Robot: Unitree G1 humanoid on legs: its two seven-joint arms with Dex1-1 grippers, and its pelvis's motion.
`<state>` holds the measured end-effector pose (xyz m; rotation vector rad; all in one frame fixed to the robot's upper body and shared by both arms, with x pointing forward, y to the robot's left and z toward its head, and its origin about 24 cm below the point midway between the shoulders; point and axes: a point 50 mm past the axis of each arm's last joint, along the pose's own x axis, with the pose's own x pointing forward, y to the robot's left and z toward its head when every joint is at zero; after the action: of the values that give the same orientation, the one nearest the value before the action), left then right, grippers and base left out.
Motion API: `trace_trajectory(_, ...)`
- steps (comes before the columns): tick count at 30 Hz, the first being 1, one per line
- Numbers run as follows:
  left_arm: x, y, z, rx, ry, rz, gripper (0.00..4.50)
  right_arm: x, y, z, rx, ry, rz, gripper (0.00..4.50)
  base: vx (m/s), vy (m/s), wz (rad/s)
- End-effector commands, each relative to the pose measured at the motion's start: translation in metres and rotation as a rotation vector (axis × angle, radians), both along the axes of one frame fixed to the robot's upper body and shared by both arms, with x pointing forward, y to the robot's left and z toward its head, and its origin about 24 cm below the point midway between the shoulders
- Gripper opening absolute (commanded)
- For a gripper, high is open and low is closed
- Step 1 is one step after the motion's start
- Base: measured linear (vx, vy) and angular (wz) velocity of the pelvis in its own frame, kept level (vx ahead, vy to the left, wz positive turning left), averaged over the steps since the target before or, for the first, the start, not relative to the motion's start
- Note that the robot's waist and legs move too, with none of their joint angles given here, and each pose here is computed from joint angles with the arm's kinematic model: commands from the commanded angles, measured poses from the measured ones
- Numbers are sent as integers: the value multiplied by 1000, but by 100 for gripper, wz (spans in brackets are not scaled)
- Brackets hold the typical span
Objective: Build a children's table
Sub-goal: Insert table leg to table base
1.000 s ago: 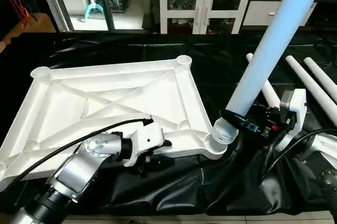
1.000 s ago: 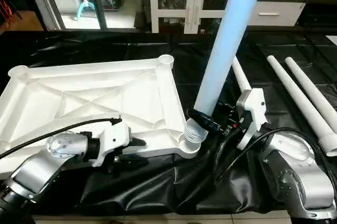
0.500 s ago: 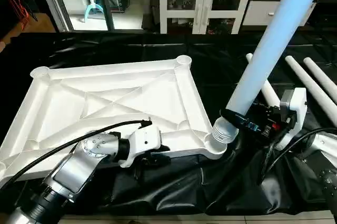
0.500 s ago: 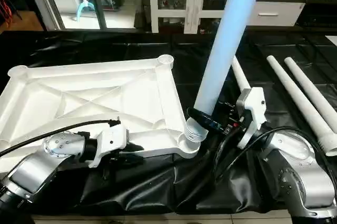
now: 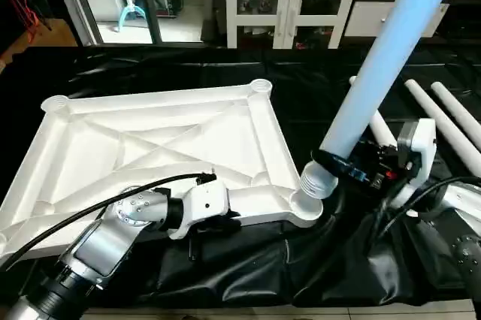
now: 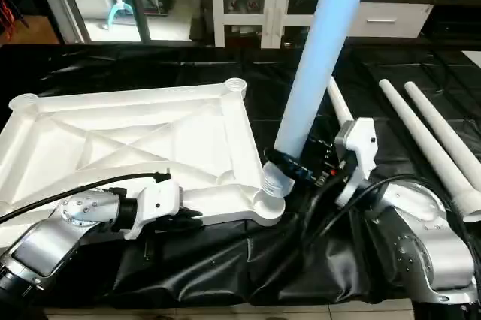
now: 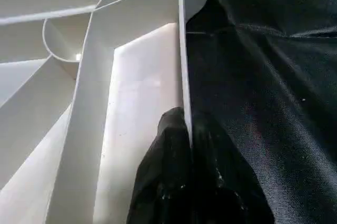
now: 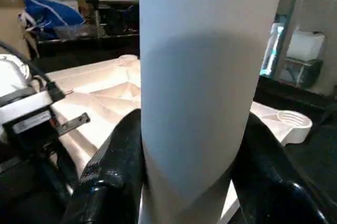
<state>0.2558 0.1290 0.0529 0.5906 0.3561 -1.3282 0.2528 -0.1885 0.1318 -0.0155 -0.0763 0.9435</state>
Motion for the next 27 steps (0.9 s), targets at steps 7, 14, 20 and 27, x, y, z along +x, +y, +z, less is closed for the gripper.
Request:
trace_trajectory(7,5,54,-6,157,-5,132,10,21,15,-5,60,-8,-22,184,0,0,0)
trace_trajectory(14,5,82,-4,224,-3,179,10,35,38,-17,87,-2,16,184,0,0,0)
trace_trajectory(20,3,61,-2,123,12,128,10,41,53,-31,78,27,102,184,0,0,0)
trace_trajectory(27,1,46,-8,81,13,105,10,44,65,-43,38,44,207,184,0,0,0)
